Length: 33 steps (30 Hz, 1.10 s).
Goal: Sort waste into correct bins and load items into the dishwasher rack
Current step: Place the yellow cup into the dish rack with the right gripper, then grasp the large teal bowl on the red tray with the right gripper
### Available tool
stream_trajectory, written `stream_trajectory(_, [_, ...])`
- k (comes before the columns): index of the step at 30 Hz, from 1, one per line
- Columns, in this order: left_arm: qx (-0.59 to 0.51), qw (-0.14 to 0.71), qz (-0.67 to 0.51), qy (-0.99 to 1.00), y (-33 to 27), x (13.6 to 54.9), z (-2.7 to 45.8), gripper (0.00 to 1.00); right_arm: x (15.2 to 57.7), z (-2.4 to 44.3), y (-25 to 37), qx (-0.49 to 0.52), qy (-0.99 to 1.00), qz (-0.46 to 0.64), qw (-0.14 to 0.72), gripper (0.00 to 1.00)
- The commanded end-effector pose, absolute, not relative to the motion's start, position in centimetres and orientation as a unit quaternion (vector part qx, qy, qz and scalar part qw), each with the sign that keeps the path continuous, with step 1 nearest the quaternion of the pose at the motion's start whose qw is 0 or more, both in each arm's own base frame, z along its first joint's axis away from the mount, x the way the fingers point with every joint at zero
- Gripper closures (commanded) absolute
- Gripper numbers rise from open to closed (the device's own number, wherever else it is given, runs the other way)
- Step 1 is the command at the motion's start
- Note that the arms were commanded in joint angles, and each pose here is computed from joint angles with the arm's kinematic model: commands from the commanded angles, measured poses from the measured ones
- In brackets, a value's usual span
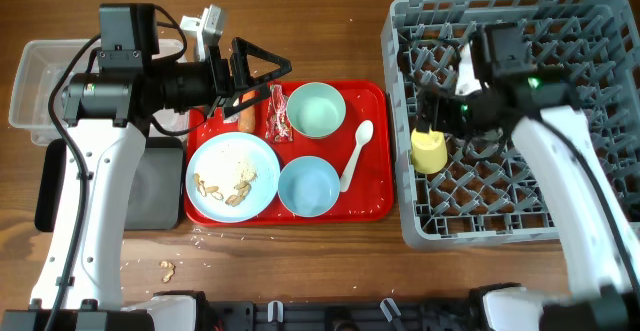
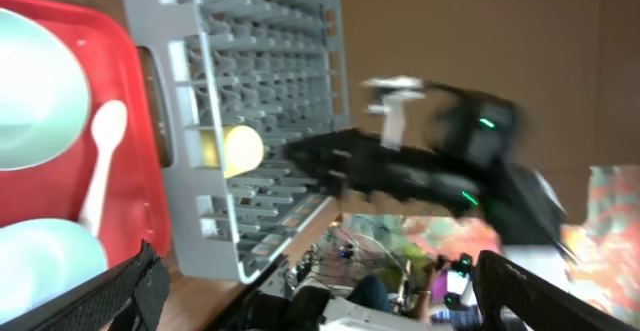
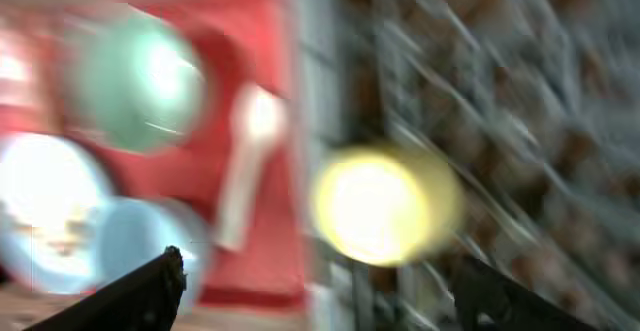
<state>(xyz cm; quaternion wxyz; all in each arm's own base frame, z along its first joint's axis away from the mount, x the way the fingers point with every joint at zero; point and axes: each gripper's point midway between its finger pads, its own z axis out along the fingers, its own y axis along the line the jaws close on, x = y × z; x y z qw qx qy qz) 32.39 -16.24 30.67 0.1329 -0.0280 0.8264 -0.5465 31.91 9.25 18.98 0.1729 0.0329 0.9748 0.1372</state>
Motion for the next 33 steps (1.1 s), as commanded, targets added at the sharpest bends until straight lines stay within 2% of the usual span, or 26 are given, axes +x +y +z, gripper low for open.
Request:
stream_trajectory(1, [-0.067,0.183,-0.474,0.859,-14.1,33.2,30.0,0.05,31.5,24.6,14.9,-0.050,0.940,0.221,0.257,0.18])
stream_trajectory(3, [-0.119,0.230,-0.396,0.881,-10.8,33.1,30.4,0.05,31.4,24.8,18.5,-0.081,0.930,0.244,0.264,0.26])
stream_trajectory(5, [-0.165,0.269,-0.325,0.891,-7.4,32.6,31.2,0.05,31.7,23.5,20.0,-0.081,0.935,0.235,0.252,0.28])
stream_trajectory(10, [-0.285,0.347,-0.125,0.885,2.0,28.7,32.8,0.00,35.1,14.7,19.1,0.002,0.974,0.115,0.195,0.35])
stream_trajectory(14, [-0.301,0.342,-0.090,0.886,3.1,27.3,32.5,0.00,37.8,9.0,20.6,0.001,0.979,0.107,0.175,0.41])
stream_trajectory(18, [-0.302,0.338,-0.089,0.887,3.1,27.3,32.3,0.00,39.1,5.4,21.3,0.003,0.981,0.102,0.165,0.49])
stream_trajectory(21, [-0.302,0.336,-0.089,0.888,3.2,27.4,32.2,0.00,39.5,2.7,21.6,0.006,0.983,0.097,0.153,0.59])
stream_trajectory(25, [-0.302,0.336,-0.089,0.888,3.1,27.4,32.2,0.00,39.6,2.2,22.0,0.002,0.983,0.105,0.151,0.79])
stream_trajectory(27, [-0.302,0.336,-0.089,0.888,3.1,27.4,32.2,0.00,39.6,2.3,22.1,-0.001,0.983,0.108,0.150,0.96])
stream_trajectory(30, [-0.302,0.336,-0.089,0.888,3.1,27.4,32.2,0.00,39.6,3.6,21.2,0.005,0.983,0.101,0.155,0.96])
stream_trajectory(33, [-0.302,0.336,-0.089,0.888,3.1,27.4,32.2,0.00,40.2,8.0,20.3,0.002,0.974,0.097,0.202,0.96])
